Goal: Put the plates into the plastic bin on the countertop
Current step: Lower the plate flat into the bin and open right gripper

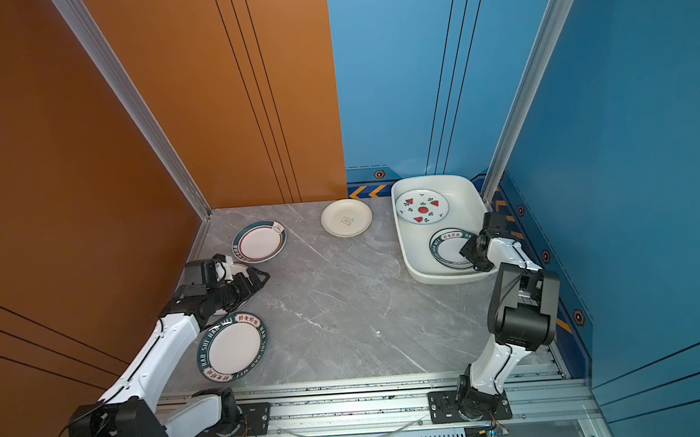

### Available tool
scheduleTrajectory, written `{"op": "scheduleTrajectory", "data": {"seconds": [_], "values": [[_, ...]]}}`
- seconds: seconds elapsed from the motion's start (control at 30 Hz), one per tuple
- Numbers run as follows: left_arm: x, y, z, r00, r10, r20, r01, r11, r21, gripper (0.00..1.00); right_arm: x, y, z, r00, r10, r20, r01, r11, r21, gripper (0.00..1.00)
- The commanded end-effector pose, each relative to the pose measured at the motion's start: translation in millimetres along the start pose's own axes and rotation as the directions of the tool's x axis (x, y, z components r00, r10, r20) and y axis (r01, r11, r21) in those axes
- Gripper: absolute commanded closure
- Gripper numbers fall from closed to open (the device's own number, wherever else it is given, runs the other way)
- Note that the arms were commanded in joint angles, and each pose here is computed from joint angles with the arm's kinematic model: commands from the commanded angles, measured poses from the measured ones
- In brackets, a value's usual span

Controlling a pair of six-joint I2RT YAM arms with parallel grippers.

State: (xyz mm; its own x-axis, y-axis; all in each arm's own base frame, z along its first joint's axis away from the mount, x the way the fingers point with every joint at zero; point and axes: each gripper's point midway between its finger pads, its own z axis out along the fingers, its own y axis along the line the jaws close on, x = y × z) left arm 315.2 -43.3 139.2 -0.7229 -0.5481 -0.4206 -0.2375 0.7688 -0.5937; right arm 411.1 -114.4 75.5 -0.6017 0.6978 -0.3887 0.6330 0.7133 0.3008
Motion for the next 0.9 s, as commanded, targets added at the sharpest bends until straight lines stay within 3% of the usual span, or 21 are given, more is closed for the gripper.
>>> {"op": "scheduleTrajectory", "data": {"seconds": [0.0,0.5,0.7,0.87], "values": [[1,16,1,1.0,-0.015,0.008,0.015,0.999,-0.049,0.02,9,-19,0,0.999,-0.015,-0.033,0.018,0.995,0.098,0.47],[-12,77,-11,0.988,-0.105,0.113,0.129,0.964,-0.233,0.02,-8,-13,-36,0.984,-0.159,0.08,0.135,0.961,0.243,0.46],[-24,107,-23,0.968,-0.163,0.192,0.215,0.933,-0.289,0.02,-9,20,-68,0.962,-0.223,0.16,0.194,0.965,0.177,0.46],[-38,137,-39,0.921,-0.25,0.299,0.339,0.893,-0.298,0.02,7,57,-86,0.942,-0.272,0.198,0.26,0.962,0.083,0.46]]}}
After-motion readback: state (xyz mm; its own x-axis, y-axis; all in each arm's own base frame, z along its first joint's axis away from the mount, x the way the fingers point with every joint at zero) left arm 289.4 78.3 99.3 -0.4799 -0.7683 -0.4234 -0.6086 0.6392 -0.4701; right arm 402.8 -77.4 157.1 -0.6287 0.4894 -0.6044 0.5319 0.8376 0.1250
